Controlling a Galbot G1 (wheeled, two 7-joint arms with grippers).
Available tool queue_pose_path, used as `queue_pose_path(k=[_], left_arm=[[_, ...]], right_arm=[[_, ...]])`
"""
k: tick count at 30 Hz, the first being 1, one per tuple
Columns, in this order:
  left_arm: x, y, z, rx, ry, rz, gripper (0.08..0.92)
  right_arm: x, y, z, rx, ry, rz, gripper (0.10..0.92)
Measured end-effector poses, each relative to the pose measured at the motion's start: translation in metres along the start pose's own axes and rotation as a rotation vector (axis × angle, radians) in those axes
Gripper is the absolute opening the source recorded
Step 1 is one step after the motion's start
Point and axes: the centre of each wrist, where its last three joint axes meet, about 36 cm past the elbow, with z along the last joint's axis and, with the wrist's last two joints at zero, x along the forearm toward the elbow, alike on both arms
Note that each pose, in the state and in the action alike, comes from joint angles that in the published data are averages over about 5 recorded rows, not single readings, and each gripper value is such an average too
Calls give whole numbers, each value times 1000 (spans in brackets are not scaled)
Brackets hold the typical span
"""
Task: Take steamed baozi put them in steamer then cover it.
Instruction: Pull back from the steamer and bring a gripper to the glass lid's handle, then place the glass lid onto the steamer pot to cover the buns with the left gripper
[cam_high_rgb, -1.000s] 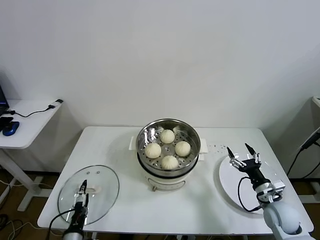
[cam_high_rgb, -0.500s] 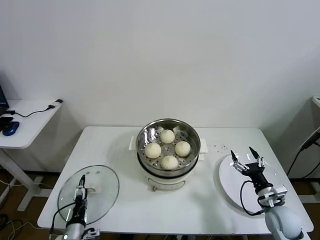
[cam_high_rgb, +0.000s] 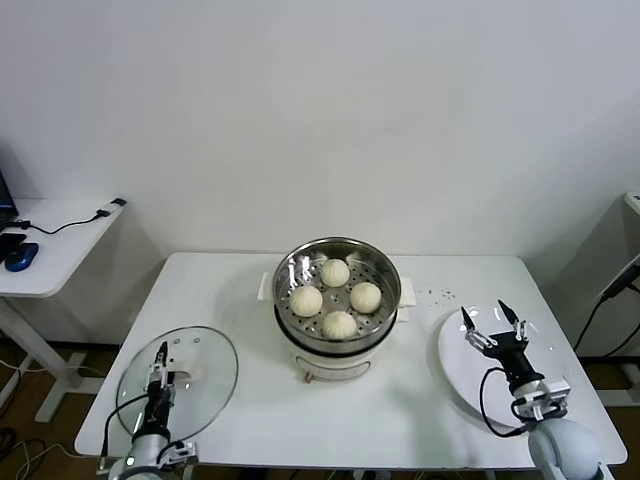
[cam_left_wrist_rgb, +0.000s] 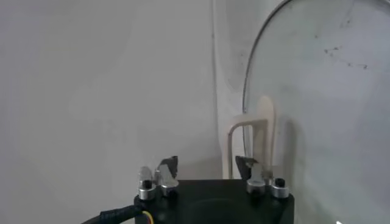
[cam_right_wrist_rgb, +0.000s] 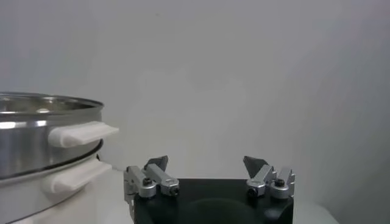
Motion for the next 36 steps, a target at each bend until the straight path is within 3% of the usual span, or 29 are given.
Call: queue_pose_path(k=[17,27,36], left_arm=[[-8,-3,1,66,-43,20,163],[-1,18,4,91,-55,-20,147],[17,80,2,57,-27,-118,147]], right_arm=[[5,-1,9,17,11,11,823],[4,-7,8,25,8,24,823],[-3,-14,6,42,7,23,823]])
